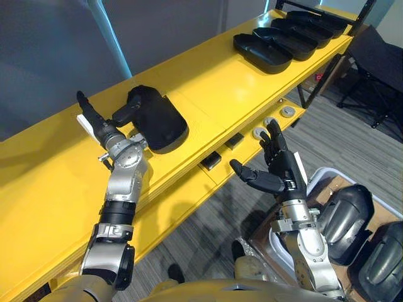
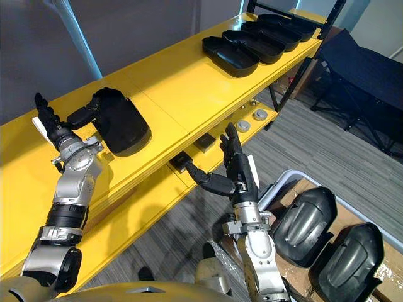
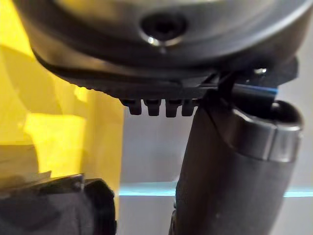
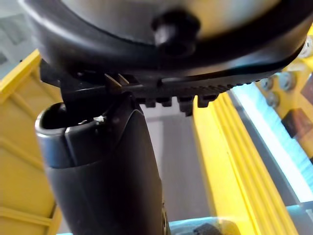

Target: Walk over and take three plastic housings, then place them on the shelf

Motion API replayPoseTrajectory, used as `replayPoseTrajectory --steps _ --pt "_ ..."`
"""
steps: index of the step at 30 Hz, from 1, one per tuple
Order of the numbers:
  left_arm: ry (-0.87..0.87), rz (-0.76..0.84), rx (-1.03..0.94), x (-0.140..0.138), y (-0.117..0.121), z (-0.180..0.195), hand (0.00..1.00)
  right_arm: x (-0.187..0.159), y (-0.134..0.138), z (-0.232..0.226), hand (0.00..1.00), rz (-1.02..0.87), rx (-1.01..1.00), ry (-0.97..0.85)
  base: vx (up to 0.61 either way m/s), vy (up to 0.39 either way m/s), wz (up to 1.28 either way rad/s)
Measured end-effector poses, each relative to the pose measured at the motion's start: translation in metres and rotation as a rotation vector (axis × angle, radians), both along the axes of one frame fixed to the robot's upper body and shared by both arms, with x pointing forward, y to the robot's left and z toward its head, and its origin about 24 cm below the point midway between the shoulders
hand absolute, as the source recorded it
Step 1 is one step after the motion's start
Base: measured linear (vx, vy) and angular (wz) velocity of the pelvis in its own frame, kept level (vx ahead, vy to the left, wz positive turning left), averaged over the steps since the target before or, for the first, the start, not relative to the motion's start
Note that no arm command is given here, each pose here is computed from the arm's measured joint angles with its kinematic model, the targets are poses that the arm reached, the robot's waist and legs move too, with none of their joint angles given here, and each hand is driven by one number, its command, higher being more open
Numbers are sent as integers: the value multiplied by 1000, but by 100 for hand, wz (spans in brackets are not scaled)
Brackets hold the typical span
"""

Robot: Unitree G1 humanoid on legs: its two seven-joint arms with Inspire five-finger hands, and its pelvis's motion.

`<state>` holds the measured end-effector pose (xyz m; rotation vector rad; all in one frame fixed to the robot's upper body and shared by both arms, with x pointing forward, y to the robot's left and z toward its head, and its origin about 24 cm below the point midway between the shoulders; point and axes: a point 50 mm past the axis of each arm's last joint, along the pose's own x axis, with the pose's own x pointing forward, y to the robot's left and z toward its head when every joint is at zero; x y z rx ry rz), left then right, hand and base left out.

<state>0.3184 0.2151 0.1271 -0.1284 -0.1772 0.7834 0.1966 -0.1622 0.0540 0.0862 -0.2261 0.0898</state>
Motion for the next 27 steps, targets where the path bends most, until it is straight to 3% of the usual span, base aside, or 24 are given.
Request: replayPoseTrajectory --steps 5,9,12,27 --pt "-264 -58 41 -32 -20 31 100 0 3 3 100 -18 -8 -14 7 1 2" --pt "-354 -158 60 -59 -38 31 100 0 5 15 100 2 -10 -69 9 -3 12" --pt "-344 -238 66 -73 -44 19 100 0 8 25 100 47 -24 -118 -13 -10 25" --pt "-230 -396 70 -109 -17 -26 100 6 10 35 100 199 -108 -154 -12 1 15"
